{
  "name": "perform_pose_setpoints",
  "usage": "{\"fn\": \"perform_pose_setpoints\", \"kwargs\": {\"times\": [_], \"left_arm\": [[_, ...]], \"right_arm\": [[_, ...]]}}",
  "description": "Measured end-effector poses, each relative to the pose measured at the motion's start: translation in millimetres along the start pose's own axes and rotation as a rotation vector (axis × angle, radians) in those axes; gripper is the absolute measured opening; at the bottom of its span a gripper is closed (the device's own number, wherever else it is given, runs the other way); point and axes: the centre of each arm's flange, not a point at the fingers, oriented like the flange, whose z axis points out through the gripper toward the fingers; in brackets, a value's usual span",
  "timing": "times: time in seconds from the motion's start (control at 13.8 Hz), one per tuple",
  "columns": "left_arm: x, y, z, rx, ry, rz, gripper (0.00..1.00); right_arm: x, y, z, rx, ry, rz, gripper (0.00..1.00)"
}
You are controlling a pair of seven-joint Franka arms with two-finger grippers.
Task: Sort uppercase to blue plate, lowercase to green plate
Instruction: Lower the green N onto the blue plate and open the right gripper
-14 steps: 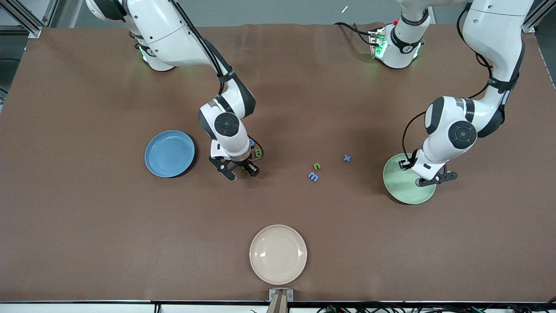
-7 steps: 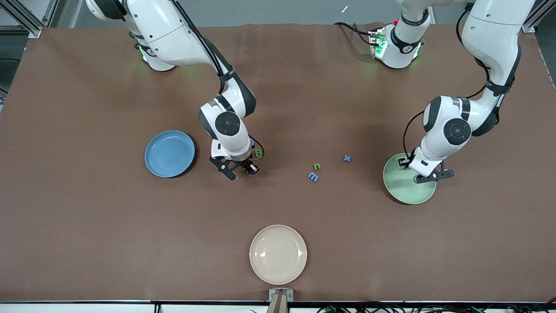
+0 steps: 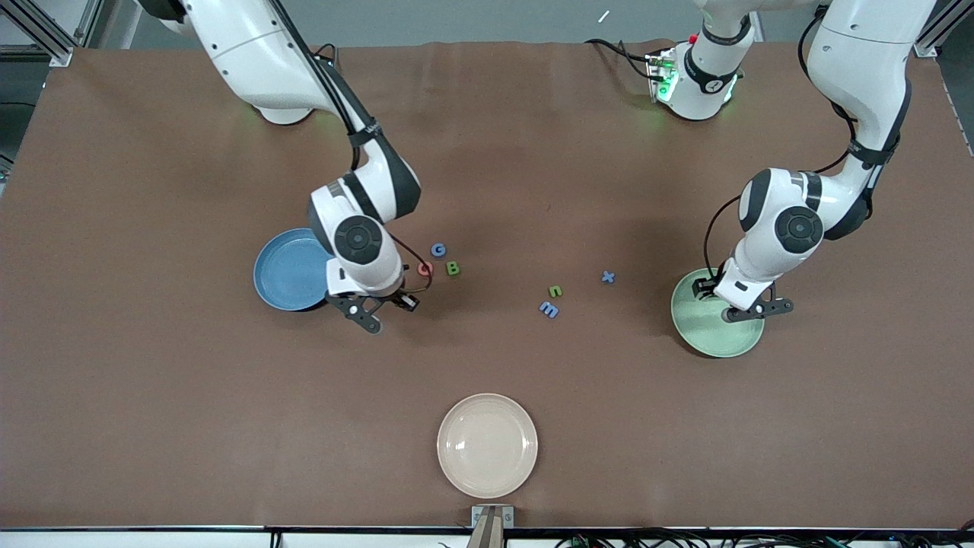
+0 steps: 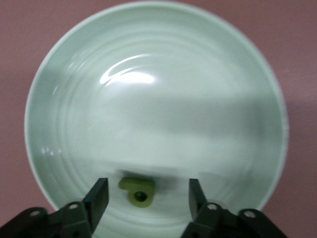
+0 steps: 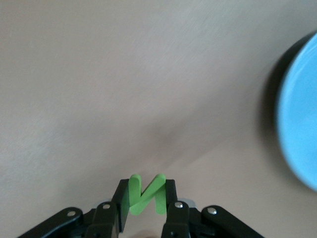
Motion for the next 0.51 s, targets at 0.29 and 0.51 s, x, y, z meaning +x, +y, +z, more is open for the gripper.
{"fn": "perform_pose_setpoints", "kwargs": {"times": [0.29,0.51], "left_arm": [[5,66,-35,-0.024,0.0,0.099,1.0],[-11,124,-47,-0.036,0.009,0.195,1.0]], "right_arm": [[21,78,-8,-0.016,-0.03,-0.061,0.33],[27,135,-2,0.018,-0.018,-0.095,0.33]]}}
